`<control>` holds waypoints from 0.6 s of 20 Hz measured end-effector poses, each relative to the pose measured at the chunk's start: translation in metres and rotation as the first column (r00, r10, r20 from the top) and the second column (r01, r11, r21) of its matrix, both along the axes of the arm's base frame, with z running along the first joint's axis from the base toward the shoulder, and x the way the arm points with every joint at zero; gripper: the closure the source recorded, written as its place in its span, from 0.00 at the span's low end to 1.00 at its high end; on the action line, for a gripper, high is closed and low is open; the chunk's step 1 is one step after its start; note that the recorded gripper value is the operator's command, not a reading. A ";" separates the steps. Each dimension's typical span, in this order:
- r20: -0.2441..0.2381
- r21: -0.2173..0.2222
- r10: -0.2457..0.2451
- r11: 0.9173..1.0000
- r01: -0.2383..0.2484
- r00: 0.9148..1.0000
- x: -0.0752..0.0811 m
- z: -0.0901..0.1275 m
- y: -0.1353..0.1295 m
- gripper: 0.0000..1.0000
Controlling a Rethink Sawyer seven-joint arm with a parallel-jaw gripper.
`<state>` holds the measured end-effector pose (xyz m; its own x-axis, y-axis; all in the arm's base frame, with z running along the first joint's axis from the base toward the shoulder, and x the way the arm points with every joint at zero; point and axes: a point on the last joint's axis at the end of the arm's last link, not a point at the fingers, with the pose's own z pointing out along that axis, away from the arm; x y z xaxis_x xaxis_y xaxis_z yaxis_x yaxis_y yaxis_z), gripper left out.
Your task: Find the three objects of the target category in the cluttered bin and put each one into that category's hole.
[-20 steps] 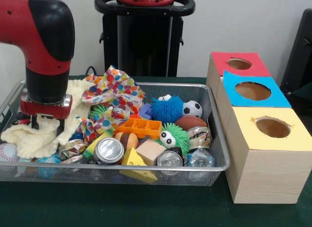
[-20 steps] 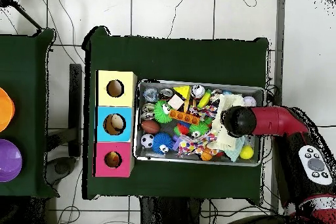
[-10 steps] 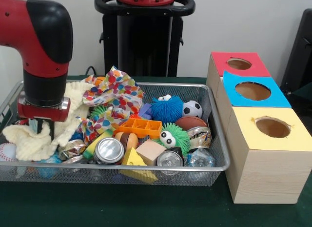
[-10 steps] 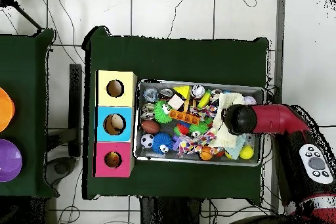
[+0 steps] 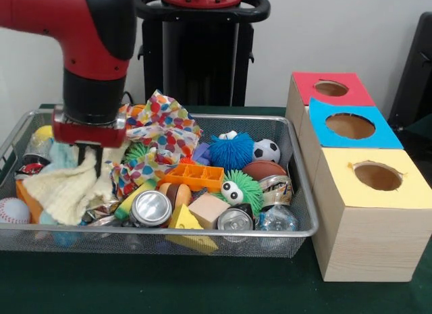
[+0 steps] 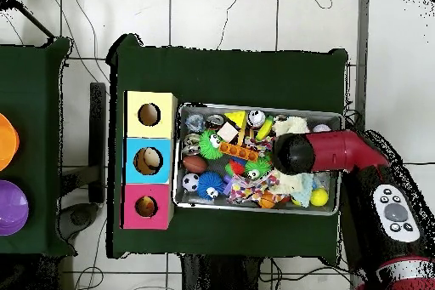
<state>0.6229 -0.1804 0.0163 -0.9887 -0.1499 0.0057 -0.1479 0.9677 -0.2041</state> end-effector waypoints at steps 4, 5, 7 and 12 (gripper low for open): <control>0.003 0.005 0.039 0.999 -0.039 0.999 0.004 0.021 0.040 1.00; 0.003 0.007 0.049 0.999 -0.049 0.999 0.006 0.026 0.053 1.00; 0.004 0.010 0.065 0.998 -0.065 0.998 0.008 0.035 0.074 1.00; -0.001 0.020 0.092 0.996 -0.092 0.996 0.011 0.054 0.121 1.00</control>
<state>0.6336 -0.0591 0.0705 -0.9707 -0.2402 0.0036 -0.2367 0.9539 -0.1845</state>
